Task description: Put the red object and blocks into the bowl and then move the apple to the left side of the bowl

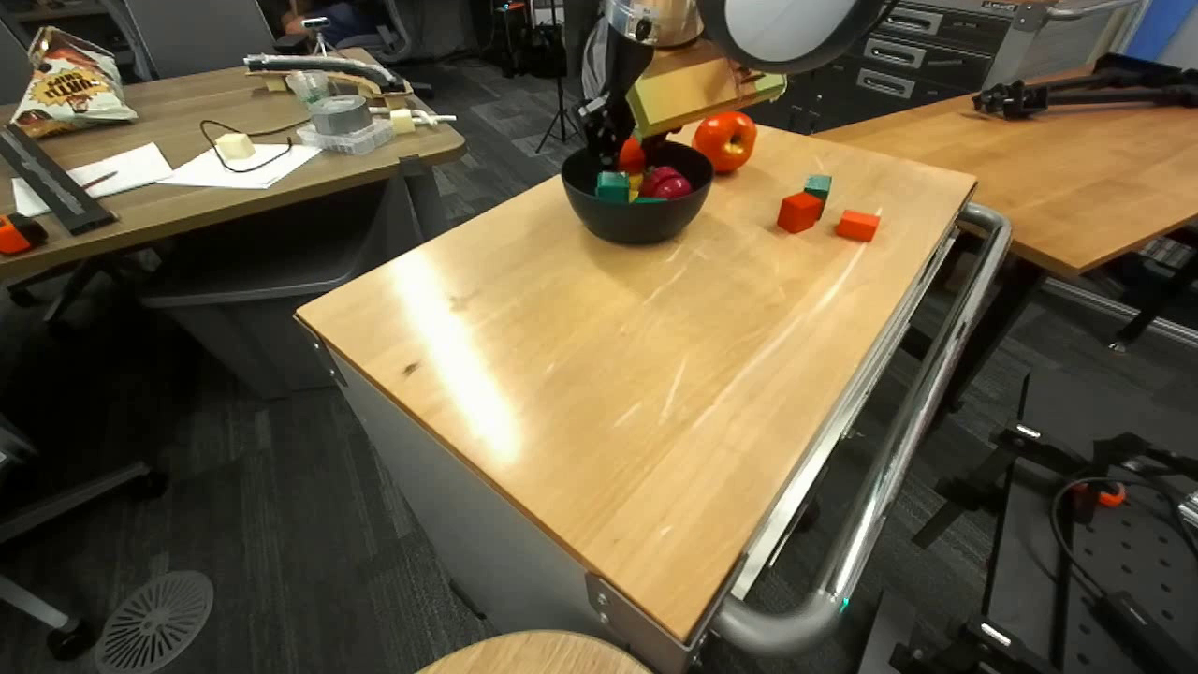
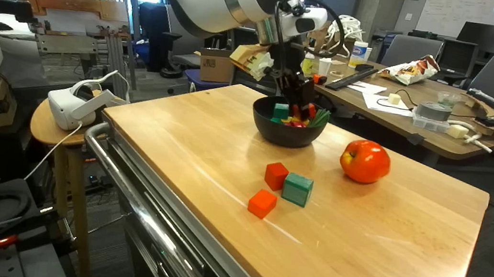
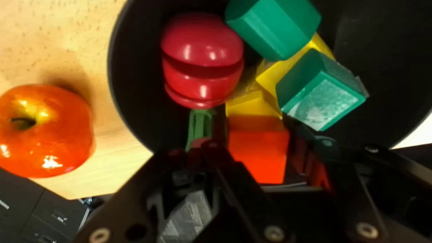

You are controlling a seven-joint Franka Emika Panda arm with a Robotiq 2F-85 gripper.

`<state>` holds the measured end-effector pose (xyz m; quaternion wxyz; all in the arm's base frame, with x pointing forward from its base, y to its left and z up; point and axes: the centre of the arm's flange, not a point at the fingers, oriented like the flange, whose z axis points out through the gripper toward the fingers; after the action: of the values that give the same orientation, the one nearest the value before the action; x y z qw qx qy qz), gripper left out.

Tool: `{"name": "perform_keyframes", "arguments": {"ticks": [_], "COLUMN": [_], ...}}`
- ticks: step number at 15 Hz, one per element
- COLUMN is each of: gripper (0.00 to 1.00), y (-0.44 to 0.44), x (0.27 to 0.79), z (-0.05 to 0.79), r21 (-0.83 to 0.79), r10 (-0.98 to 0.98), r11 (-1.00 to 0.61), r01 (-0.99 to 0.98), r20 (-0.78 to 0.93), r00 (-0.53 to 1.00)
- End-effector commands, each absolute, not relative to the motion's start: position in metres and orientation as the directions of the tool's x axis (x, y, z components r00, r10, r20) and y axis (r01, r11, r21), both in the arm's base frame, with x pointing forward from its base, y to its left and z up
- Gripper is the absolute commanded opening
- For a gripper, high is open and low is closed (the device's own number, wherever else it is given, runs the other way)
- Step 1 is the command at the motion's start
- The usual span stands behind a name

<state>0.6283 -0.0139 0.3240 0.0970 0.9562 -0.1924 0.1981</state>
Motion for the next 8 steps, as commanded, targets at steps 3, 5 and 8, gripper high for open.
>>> {"name": "perform_keyframes", "arguments": {"ticks": [3, 5, 8], "gripper": [0.97, 1.00, 1.00], "y": [-0.023, -0.032, -0.058], "x": [0.620, 0.600, 0.565], "z": [0.368, 0.391, 0.421], "r21": [0.013, 0.037, 0.107], "r10": [-0.380, -0.361, -0.338], "r11": [-0.912, -0.919, -0.926], "r01": [-0.409, -0.392, -0.362], "r20": [0.342, 0.322, 0.191], "r00": [0.859, 0.875, 0.921]}}
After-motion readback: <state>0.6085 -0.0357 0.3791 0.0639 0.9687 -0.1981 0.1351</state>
